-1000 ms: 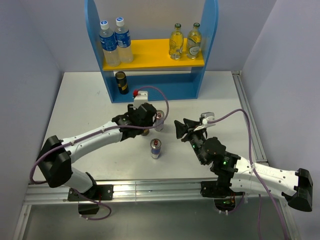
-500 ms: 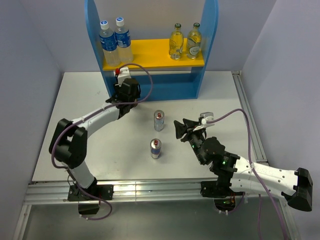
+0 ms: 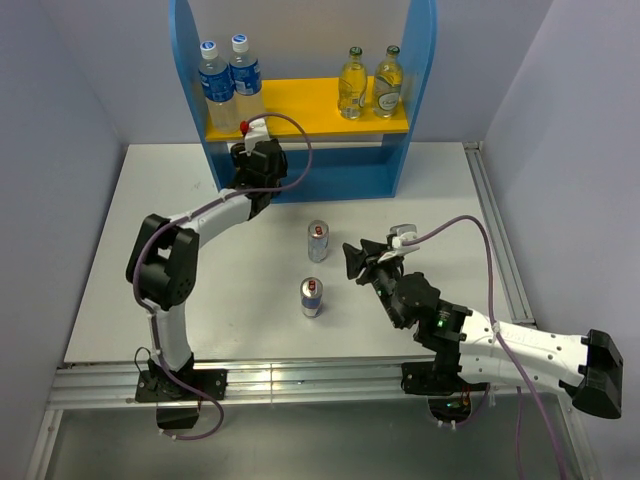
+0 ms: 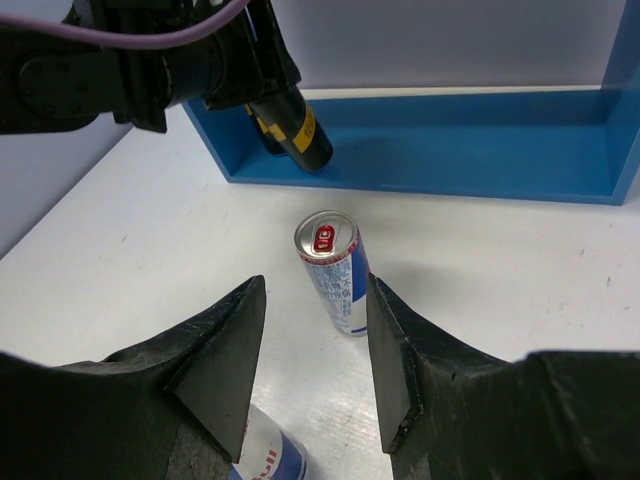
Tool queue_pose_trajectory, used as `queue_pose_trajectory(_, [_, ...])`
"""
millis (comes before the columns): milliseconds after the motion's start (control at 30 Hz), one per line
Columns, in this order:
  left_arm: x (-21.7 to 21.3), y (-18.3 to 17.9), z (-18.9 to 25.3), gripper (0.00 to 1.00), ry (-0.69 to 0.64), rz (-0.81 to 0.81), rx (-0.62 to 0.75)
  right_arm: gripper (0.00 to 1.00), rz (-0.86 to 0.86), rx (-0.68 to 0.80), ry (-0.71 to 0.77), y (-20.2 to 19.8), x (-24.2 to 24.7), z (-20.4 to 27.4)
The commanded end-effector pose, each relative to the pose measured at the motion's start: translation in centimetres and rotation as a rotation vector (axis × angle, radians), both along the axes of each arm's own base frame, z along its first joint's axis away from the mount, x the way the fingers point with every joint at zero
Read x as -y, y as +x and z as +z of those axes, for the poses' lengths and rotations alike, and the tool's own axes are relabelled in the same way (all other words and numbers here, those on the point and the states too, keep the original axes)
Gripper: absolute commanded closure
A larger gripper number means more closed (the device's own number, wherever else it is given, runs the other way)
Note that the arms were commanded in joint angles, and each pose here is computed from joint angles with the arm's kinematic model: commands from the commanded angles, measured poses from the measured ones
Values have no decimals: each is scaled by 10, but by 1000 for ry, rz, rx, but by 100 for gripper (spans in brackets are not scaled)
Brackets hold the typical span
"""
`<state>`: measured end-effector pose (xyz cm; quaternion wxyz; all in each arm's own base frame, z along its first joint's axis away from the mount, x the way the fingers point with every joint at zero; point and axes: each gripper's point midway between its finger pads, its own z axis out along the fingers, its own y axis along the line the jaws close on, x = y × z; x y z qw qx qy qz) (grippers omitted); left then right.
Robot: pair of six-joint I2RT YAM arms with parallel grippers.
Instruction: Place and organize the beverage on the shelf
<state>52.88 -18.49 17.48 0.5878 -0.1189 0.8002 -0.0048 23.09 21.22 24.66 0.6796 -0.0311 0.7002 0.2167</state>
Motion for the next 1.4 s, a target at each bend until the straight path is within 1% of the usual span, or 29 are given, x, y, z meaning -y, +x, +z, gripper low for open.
queue_pose_trajectory(0, [3,24,75,100,-65,33,210,48,-5,13,37,3,-2,7])
queue_pose_trajectory(33, [4,27,79,100,-62,35,217,48,-2,13,36,3,-3,7])
queue_pose_trajectory(100, [4,31,68,100,-44,40,194,48,-5,10,32,4,-3,5])
queue_pose_trajectory(133, [5,35,72,100,-51,38,199,48,-6,11,32,4,-2,6])
queue_pose_trajectory(300, [6,42,53,99,-23,40,153,48,-6,9,30,4,-3,6])
queue_pose_trajectory(400, [4,46,50,98,-5,56,157,48,-8,8,29,4,-2,5])
queue_pose_trajectory(533, [-2,48,43,100,17,85,154,48,-6,8,33,4,-2,5])
queue_pose_trajectory(867, [-11,47,26,100,2,129,174,48,-3,6,35,4,-2,4])
queue_pose_trajectory(933, [-9,52,21,98,6,130,163,48,-3,6,36,3,-2,4])
queue_pose_trajectory(1000, [-8,54,17,89,13,127,148,48,-3,7,33,4,-2,5])
queue_pose_trajectory(1033, [-7,55,16,77,12,126,147,48,-3,6,35,4,-2,5])
queue_pose_trajectory(1100, [-7,54,14,63,11,123,146,48,-3,6,35,4,-2,4])
queue_pose_trajectory(1133, [-7,54,14,49,10,122,146,48,-5,7,36,4,-2,5])
queue_pose_trajectory(1167, [-7,54,14,42,12,123,146,48,-5,7,36,4,-1,5])
queue_pose_trajectory(1200, [-7,53,13,38,12,121,146,48,-3,7,39,3,-2,5])
queue_pose_trajectory(1233, [-6,53,14,30,12,119,147,48,-4,8,37,4,-1,5])
queue_pose_trajectory(1267, [-7,53,13,28,14,121,144,48,-3,8,39,3,-2,6])
queue_pose_trajectory(1300, [-8,53,14,24,16,120,144,48,-4,8,37,4,-2,5])
queue_pose_trajectory(1333, [-8,52,14,17,14,119,144,48,-5,7,36,4,-2,5])
queue_pose_trajectory(1367, [-6,52,15,15,15,113,144,48,-5,7,36,4,-2,5])
